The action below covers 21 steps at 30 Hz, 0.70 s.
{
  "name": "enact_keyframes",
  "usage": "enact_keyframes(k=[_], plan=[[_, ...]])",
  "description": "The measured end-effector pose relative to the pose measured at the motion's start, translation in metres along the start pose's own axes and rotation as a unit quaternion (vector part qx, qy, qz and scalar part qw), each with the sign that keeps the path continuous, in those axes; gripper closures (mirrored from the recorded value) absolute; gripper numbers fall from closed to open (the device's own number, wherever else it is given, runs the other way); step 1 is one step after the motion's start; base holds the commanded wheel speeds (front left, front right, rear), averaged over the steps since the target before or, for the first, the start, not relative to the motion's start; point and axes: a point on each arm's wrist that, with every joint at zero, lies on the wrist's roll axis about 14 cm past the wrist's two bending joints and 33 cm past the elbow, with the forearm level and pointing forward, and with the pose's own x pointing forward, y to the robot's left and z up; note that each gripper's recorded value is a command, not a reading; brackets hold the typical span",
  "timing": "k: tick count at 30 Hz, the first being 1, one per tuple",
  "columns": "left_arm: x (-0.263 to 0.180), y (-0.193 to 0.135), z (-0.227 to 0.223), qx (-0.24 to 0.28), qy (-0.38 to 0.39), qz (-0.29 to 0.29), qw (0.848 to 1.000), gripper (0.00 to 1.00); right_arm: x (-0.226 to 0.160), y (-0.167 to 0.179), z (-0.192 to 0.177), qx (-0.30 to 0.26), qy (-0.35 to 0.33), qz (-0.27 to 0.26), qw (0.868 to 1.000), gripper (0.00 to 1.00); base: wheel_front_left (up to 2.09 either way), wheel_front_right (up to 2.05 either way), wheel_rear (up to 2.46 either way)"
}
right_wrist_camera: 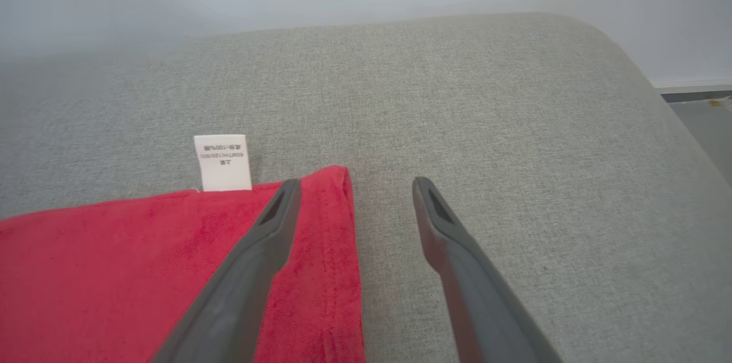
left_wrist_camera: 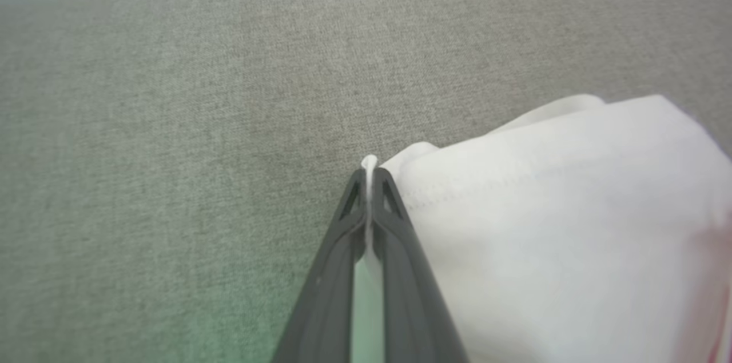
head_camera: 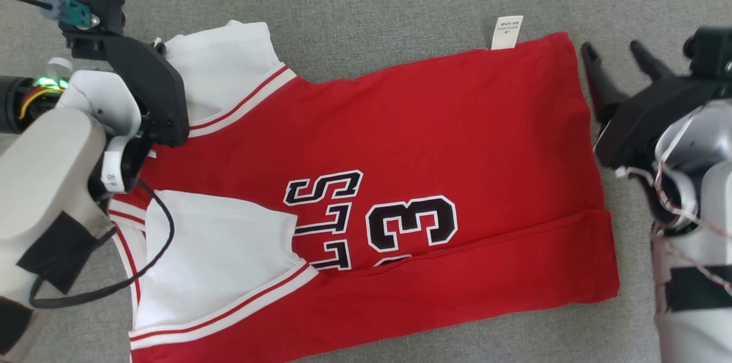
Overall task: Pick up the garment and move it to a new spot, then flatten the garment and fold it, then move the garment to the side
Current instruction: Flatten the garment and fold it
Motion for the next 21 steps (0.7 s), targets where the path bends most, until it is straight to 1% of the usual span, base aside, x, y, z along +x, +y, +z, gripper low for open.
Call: enact_keyframes(k=[4, 6, 11, 12, 13, 14, 15, 16, 17, 18, 19, 20, 21], plan=[[0.0, 0.005, 0.009, 0.004, -0.012, 0.001, 1.0, 1.0, 0.008, -0.018, 0.006, -0.01, 0.026, -0.026, 0.999, 0.0, 0.0, 0.0, 0.0], [0.0, 0.006, 0.009, 0.007, -0.013, 0.001, 1.0, 1.0, 0.015, -0.023, 0.003, -0.014, 0.048, -0.035, 0.998, 0.0, 0.0, 0.0, 0.0], [0.001, 0.008, 0.01, 0.008, -0.014, 0.0, 1.0, 1.0, 0.033, -0.013, -0.008, -0.026, 0.091, -0.022, 0.995, 0.0, 0.0, 0.0, 0.0], [0.001, 0.008, 0.009, 0.009, -0.014, 0.0, 1.0, 1.0, 0.036, -0.01, -0.01, -0.029, 0.098, -0.019, 0.995, 0.05, 0.0, 0.0, 0.0], [0.001, 0.008, 0.008, 0.009, -0.014, -0.001, 1.0, 1.0, 0.039, -0.008, -0.013, -0.032, 0.106, -0.015, 0.994, 0.17, 0.0, 0.0, 0.0], [0.001, 0.008, 0.008, 0.009, -0.014, 0.0, 1.0, 1.0, 0.041, -0.005, -0.015, -0.034, 0.113, -0.012, 0.993, 0.22, 0.0, 0.0, 0.0], [0.001, 0.008, 0.008, 0.011, -0.013, 0.0, 1.0, 1.0, 0.042, -0.002, -0.018, -0.037, 0.121, -0.009, 0.992, 0.21, 0.0, 0.0, 0.0], [0.0, 0.009, 0.009, 0.012, -0.014, 0.0, 1.0, 1.0, 0.043, 0.0, -0.021, -0.037, 0.129, -0.005, 0.991, 0.27, 0.0, 0.0, 0.0], [0.0, 0.009, 0.01, 0.013, -0.015, 0.0, 1.0, 1.0, 0.044, 0.001, -0.024, -0.04, 0.137, -0.003, 0.99, 0.29, 0.0, 0.0, 0.0], [-0.001, 0.009, 0.011, 0.014, -0.015, 0.0, 1.0, 1.0, 0.044, 0.001, -0.024, -0.044, 0.141, -0.002, 0.989, 0.3, 0.0, 0.0, 0.0], [-0.002, 0.007, 0.011, 0.015, -0.015, -0.001, 1.0, 1.0, 0.044, 0.001, -0.025, -0.048, 0.146, -0.002, 0.988, 0.42, 0.0, 0.0, 0.0], [-0.002, 0.007, 0.012, 0.015, -0.016, -0.002, 1.0, 1.0, 0.043, 0.0, -0.025, -0.051, 0.15, -0.003, 0.987, 0.45, 0.0, 0.0, 0.0], [-0.003, 0.006, 0.012, 0.016, -0.016, -0.003, 1.0, 1.0, 0.043, 0.0, -0.026, -0.053, 0.151, -0.002, 0.987, 0.42, 0.0, 0.0, 0.0]])
